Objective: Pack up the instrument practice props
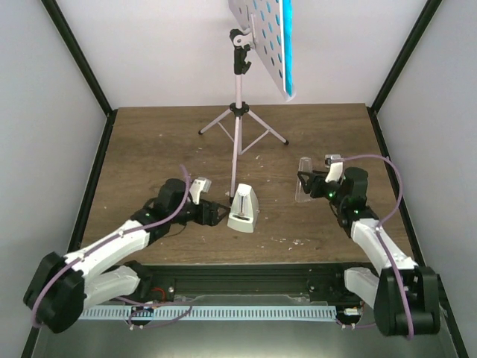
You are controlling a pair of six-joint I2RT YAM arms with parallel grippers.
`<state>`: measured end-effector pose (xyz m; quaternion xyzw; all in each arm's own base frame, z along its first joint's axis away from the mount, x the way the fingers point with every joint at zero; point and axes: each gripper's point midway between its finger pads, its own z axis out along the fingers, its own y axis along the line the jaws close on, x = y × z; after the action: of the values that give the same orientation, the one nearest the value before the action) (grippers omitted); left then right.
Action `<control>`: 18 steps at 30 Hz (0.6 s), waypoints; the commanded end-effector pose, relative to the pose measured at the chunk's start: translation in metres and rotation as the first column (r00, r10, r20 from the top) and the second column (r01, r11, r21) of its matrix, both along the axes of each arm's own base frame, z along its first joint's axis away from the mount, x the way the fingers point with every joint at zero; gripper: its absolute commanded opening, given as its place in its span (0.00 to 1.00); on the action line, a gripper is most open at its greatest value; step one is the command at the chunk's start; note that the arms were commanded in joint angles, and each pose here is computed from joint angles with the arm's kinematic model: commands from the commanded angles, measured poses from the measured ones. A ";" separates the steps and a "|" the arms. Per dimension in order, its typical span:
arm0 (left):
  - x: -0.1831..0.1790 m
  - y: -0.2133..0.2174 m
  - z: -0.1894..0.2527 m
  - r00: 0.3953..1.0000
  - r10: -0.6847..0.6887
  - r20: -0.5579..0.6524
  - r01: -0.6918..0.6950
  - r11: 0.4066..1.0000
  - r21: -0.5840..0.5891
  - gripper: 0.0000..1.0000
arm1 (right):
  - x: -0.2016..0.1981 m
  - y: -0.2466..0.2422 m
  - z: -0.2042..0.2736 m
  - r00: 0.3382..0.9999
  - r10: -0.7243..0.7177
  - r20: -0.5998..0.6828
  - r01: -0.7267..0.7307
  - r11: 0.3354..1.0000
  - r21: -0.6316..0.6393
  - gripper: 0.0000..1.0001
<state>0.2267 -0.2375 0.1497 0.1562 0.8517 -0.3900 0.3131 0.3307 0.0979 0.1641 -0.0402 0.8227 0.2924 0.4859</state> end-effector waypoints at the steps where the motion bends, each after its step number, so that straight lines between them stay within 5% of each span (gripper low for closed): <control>1: 0.004 -0.024 0.003 0.999 -0.044 0.005 0.044 0.996 -0.073 0.92 | -0.009 0.000 0.021 0.991 0.001 0.132 0.001 1.000 -0.018 0.59; 5: 0.002 -0.029 -0.020 0.997 -0.078 0.014 0.078 0.997 0.022 0.92 | -0.014 -0.003 0.029 0.985 -0.014 0.171 0.018 1.000 -0.021 0.60; 18: -0.004 -0.037 -0.050 0.997 -0.076 0.011 0.075 0.997 0.035 0.90 | -0.013 -0.001 0.025 0.986 -0.007 0.165 0.009 1.000 -0.015 0.60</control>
<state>0.2169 -0.2723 0.0999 0.1930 0.8556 -0.3881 0.2828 0.3170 0.0945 0.1818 -0.0544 0.7916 0.2821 0.5393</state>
